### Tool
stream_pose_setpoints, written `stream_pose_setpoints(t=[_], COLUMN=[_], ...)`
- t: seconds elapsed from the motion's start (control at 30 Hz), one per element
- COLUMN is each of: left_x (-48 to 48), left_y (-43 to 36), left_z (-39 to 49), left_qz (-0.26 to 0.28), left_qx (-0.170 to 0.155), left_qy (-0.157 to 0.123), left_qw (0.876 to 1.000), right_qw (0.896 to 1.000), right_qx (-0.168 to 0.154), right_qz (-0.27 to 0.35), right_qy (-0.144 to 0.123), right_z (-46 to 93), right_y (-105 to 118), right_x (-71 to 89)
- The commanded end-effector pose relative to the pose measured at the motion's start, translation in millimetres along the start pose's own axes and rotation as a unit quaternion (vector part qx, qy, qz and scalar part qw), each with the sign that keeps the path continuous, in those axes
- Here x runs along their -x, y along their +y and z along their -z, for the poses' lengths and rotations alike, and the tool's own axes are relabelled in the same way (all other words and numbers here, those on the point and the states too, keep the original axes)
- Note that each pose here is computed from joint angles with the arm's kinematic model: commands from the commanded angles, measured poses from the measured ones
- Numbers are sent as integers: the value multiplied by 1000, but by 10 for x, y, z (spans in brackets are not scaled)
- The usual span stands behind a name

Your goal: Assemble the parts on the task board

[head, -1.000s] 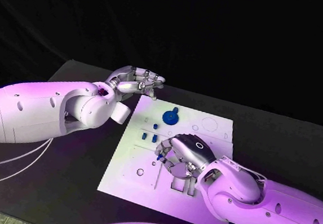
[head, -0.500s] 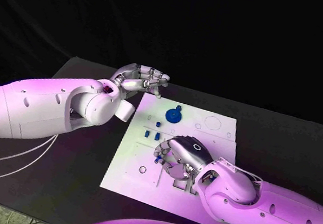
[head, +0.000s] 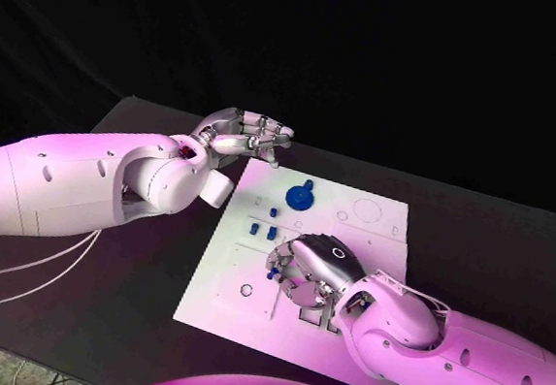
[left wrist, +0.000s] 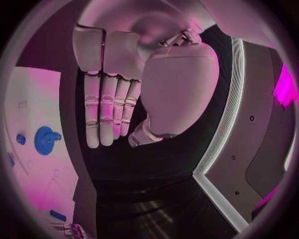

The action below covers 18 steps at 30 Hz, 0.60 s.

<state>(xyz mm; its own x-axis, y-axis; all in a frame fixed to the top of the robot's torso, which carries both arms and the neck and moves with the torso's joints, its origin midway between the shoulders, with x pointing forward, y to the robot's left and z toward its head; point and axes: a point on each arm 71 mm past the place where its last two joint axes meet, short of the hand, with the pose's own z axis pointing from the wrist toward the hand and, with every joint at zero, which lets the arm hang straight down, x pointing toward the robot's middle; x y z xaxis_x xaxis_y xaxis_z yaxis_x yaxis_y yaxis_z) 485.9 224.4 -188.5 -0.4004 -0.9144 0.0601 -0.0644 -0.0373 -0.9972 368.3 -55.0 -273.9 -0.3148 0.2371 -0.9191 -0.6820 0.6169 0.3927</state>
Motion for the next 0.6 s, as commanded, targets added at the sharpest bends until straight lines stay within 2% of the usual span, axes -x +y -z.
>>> stream_pose_setpoints(t=[0.03,0.6], left_x=[-30,-26], left_y=[-11,-10], left_z=[-6,-4], left_qz=[3,3], left_qx=[-5,-3], left_qy=[11,11], left_qw=[1000,1000], right_qw=[1000,999], right_qx=[4,6], right_qz=[11,19], right_qy=[14,37], right_z=[-5,-31], right_y=[8,27], right_x=[-34,-97])
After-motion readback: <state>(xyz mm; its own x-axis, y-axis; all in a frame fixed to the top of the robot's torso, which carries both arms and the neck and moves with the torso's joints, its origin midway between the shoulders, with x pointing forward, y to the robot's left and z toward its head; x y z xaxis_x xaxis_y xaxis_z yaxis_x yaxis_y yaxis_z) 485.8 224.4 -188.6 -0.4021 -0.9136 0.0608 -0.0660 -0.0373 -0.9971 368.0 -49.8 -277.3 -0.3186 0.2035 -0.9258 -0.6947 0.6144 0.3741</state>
